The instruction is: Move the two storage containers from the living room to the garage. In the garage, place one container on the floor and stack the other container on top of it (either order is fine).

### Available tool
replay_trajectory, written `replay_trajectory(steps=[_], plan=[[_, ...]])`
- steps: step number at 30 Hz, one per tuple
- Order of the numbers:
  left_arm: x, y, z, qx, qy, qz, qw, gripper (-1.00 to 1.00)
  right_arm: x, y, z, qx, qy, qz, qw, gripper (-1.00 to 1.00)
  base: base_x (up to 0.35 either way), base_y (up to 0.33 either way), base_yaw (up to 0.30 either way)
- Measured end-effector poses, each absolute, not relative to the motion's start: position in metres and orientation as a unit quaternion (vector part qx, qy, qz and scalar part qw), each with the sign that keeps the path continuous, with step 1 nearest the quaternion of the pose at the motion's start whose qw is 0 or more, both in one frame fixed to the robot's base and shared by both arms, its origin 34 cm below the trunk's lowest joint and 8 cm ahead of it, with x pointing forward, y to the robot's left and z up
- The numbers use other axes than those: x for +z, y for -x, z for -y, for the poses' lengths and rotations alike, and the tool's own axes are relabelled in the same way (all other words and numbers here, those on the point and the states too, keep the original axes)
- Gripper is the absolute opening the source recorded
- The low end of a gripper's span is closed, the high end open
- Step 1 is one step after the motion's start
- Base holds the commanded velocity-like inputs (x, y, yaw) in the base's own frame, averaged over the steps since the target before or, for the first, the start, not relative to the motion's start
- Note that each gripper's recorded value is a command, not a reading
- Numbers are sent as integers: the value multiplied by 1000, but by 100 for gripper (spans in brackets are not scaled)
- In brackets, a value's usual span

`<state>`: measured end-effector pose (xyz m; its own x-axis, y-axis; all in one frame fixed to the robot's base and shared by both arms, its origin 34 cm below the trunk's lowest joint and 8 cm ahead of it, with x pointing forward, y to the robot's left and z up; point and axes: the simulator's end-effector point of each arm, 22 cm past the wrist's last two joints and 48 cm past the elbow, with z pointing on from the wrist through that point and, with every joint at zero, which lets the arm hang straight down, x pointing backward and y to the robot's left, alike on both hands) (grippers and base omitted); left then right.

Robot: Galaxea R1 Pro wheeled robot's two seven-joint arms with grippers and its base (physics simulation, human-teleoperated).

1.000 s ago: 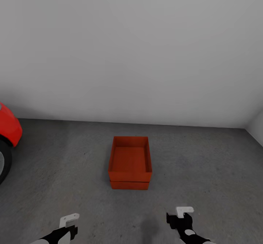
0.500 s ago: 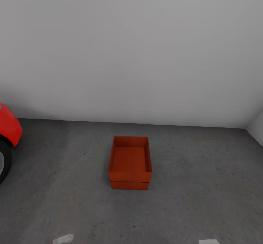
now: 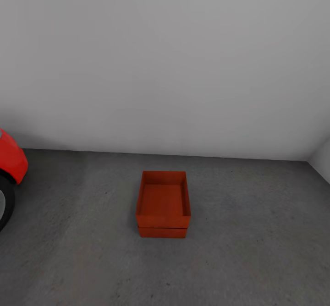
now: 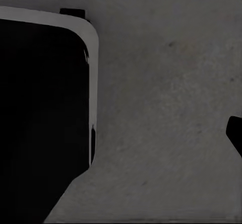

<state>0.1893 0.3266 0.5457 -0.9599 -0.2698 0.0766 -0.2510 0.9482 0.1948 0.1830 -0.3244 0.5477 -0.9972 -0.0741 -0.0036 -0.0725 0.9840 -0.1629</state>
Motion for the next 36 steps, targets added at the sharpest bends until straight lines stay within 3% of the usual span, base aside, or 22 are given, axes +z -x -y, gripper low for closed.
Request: replay_trajectory(steps=[12,36], plan=[[546,-212,-327,-83,-134,987,-14,100,552,-148,318,-76,28,-997,-9,100,0,0,-21],[550,-234,-329,-81,-132,987,-44,100,552,-162,300,-64,30,-997,9,100,0,0,0]])
